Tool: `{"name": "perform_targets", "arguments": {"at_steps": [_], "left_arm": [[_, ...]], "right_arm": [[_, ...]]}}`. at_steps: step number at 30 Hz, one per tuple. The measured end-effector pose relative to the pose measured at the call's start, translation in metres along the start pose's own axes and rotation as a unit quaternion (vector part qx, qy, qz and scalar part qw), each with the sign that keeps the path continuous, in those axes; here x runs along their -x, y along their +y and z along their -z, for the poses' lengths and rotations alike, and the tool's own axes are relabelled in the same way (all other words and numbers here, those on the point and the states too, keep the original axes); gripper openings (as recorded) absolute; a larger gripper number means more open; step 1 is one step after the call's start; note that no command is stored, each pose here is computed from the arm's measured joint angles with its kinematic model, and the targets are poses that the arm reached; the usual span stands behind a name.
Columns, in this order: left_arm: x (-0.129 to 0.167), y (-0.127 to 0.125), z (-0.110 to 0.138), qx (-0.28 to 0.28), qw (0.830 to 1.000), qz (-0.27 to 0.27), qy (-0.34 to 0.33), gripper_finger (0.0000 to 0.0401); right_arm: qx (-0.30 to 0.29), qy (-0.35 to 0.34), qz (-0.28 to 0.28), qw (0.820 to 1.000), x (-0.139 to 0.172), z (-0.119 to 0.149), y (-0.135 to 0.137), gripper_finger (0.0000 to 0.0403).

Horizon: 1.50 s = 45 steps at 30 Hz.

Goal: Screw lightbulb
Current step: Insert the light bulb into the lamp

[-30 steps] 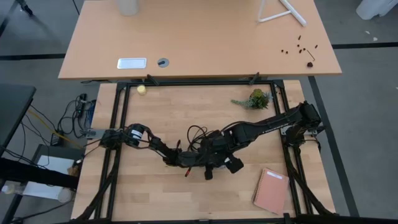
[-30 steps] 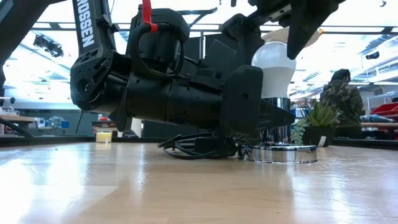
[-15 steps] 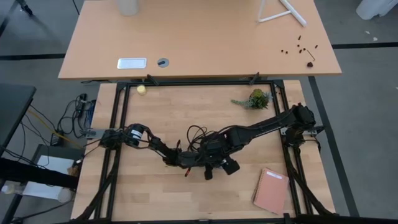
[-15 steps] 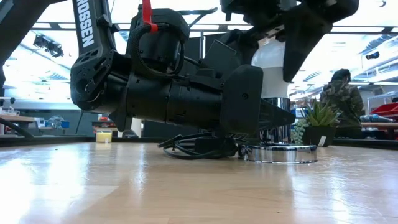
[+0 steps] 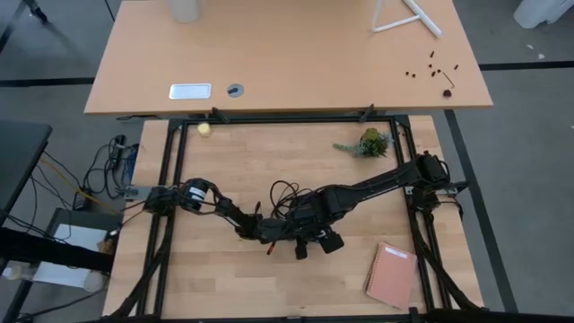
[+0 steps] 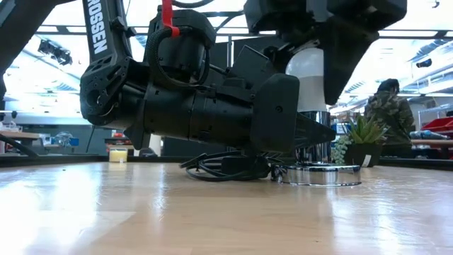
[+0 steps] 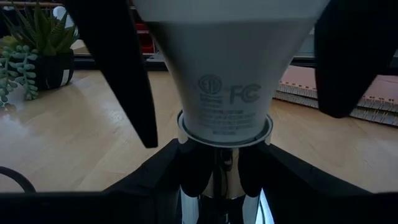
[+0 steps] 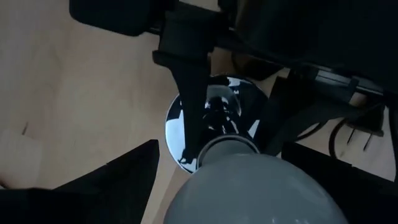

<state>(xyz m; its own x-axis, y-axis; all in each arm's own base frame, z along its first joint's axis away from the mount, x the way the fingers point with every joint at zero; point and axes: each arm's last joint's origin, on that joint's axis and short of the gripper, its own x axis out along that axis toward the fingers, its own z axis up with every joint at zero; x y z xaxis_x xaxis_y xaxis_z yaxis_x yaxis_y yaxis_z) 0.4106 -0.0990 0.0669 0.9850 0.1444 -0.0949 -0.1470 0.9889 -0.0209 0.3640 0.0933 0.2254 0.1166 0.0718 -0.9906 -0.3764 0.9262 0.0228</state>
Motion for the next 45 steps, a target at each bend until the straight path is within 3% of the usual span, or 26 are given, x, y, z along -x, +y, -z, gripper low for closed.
{"name": "perform_targets", "arguments": {"at_steps": [17,30,37,45], "left_arm": [[0.0,0.0,0.0,0.001,1.0,0.0,0.0,0.0195],[0.0,0.0,0.0,0.0,1.0,0.001,0.002,0.0195],[0.0,0.0,0.0,0.001,1.0,0.001,0.002,0.0195],[0.0,0.0,0.0,0.002,1.0,0.001,0.001,0.0195]], "right_arm": [[-0.018,0.003,-0.002,1.0,0.0,0.0,0.0,0.034],[-0.053,0.014,-0.002,0.999,0.0,0.003,-0.002,0.025],[-0.141,0.015,-0.003,0.99,0.0,0.004,-0.007,0.0267],[-0.29,0.018,-0.001,0.957,0.0,0.005,-0.013,0.0259]]}}
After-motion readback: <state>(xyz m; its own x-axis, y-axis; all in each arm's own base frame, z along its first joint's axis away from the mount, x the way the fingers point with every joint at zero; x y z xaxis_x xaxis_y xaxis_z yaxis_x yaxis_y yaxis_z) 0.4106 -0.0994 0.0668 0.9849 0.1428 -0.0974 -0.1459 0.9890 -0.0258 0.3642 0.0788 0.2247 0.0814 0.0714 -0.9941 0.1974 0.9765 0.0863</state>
